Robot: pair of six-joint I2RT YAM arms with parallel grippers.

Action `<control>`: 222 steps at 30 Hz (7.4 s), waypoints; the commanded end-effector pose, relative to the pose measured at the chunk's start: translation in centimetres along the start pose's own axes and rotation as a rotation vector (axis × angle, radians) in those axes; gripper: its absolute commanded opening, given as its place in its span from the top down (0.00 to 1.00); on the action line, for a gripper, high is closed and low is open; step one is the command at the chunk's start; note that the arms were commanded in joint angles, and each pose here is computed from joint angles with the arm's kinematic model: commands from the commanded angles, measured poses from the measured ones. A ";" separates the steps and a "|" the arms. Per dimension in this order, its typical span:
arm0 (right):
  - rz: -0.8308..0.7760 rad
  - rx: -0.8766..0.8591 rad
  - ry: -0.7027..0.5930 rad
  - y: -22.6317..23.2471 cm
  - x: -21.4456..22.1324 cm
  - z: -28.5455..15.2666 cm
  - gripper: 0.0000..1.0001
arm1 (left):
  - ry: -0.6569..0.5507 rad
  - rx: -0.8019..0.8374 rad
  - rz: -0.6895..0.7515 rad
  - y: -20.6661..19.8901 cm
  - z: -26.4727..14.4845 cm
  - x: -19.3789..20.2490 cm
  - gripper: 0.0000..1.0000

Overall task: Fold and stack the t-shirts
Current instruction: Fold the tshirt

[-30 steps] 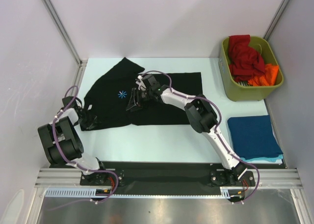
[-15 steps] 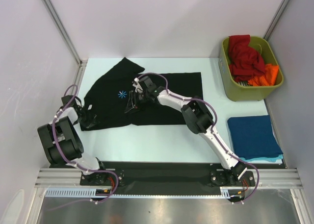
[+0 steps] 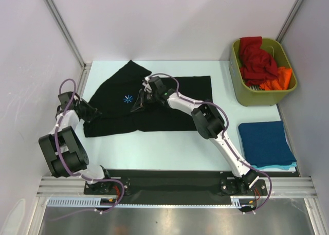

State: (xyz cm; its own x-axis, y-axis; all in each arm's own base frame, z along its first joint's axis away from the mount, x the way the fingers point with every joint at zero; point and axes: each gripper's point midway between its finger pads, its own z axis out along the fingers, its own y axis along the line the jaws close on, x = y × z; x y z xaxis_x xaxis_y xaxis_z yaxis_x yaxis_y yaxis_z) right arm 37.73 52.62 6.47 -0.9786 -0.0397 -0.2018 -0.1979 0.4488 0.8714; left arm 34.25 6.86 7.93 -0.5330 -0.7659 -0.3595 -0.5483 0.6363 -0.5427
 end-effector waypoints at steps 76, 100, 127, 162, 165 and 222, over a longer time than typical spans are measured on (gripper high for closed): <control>-0.183 0.168 -0.543 -3.4 -10.7 4.6 0.80 | -0.044 -0.438 -0.176 12.4 -1.0 2.6 0.66; -0.244 0.375 -0.455 2.9 -14.7 -21.6 0.55 | -0.141 -0.368 -0.056 10.2 -4.5 0.8 0.30; 0.366 0.611 -0.390 -16.6 10.2 -36.7 0.24 | 0.003 -0.344 -0.178 12.3 -1.3 1.7 0.27; 0.553 0.589 -0.431 -22.9 10.3 -35.8 0.52 | 0.037 -0.398 -0.136 13.8 -0.3 0.7 0.70; 0.535 0.607 -0.420 -24.0 10.0 -35.4 0.72 | 0.043 -0.409 -0.127 13.9 -0.2 0.5 0.85; -0.071 1.017 -0.441 -14.2 -4.8 -40.5 0.00 | -0.232 0.047 0.359 -11.3 -1.3 -5.5 0.19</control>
State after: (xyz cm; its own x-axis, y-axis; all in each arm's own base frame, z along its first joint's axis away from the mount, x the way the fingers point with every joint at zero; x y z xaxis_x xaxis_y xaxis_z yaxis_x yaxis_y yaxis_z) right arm 38.82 9.84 11.60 -0.8727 0.2291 -0.4313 0.1698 0.9704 0.1718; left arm 35.59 4.84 12.59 -0.5774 -0.6050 -0.5483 -0.5285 0.7888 -0.3139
